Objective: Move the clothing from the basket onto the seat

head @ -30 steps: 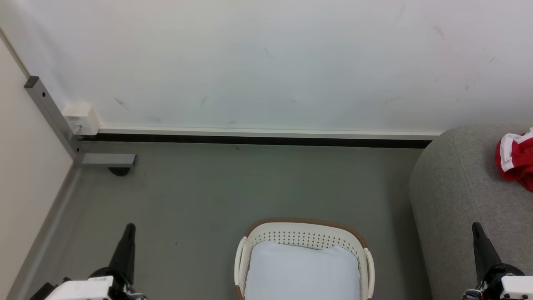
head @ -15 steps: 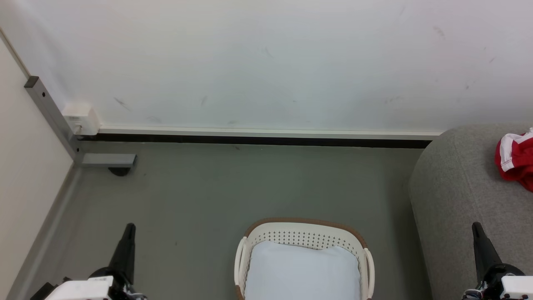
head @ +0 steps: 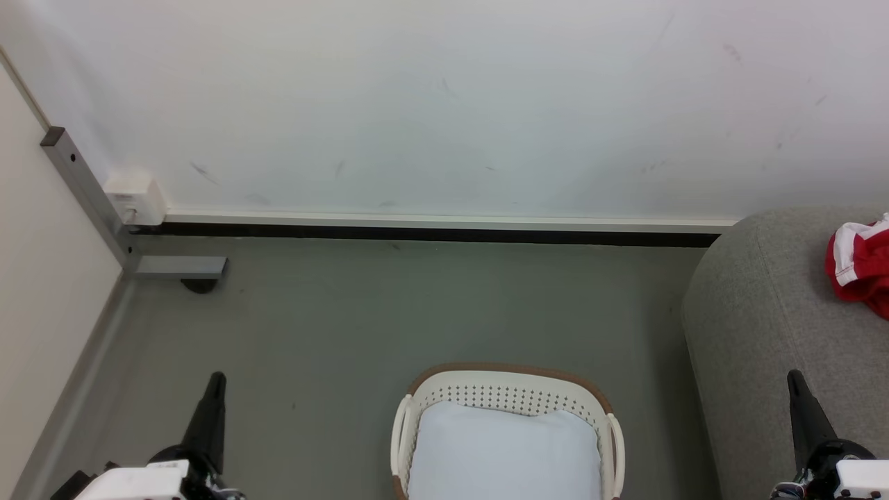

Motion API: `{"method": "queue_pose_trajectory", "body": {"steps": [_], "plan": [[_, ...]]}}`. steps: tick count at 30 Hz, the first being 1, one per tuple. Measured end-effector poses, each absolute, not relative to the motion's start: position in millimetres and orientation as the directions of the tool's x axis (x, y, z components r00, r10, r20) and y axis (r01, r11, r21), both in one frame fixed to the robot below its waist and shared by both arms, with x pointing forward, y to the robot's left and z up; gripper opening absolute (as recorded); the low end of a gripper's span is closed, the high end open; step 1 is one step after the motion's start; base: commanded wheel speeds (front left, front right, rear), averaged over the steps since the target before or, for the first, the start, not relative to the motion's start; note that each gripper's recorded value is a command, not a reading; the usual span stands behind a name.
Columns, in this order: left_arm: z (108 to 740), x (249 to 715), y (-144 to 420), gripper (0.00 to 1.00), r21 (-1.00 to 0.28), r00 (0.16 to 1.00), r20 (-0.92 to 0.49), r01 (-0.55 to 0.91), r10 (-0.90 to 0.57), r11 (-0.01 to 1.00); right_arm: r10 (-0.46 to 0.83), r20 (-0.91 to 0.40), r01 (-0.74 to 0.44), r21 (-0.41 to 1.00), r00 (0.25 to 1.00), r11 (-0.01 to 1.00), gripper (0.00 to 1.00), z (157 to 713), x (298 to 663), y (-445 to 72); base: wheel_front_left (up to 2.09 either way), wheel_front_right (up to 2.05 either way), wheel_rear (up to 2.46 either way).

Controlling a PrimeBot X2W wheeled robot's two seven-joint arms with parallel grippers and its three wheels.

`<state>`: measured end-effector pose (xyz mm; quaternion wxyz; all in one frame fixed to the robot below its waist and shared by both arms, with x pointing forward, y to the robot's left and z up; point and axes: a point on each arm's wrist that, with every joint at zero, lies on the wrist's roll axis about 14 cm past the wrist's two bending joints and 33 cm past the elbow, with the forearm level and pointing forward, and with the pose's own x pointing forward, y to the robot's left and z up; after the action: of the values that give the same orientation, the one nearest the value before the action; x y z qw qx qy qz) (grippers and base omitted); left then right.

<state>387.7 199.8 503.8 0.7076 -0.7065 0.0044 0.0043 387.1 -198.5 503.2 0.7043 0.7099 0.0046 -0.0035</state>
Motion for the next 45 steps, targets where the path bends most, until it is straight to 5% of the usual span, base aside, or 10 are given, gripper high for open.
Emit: {"method": "queue_pose_trajectory", "body": {"steps": [45], "plan": [[503.9, 387.7, 199.7, 0.0, -1.0, 1.0, -0.012, -0.012, 0.0, 0.002, 0.001, -0.011, 0.011, 1.0, 1.0, -0.008, 0.0, 503.2, 387.1, -198.6, 0.0, 0.0, 0.0]]}}
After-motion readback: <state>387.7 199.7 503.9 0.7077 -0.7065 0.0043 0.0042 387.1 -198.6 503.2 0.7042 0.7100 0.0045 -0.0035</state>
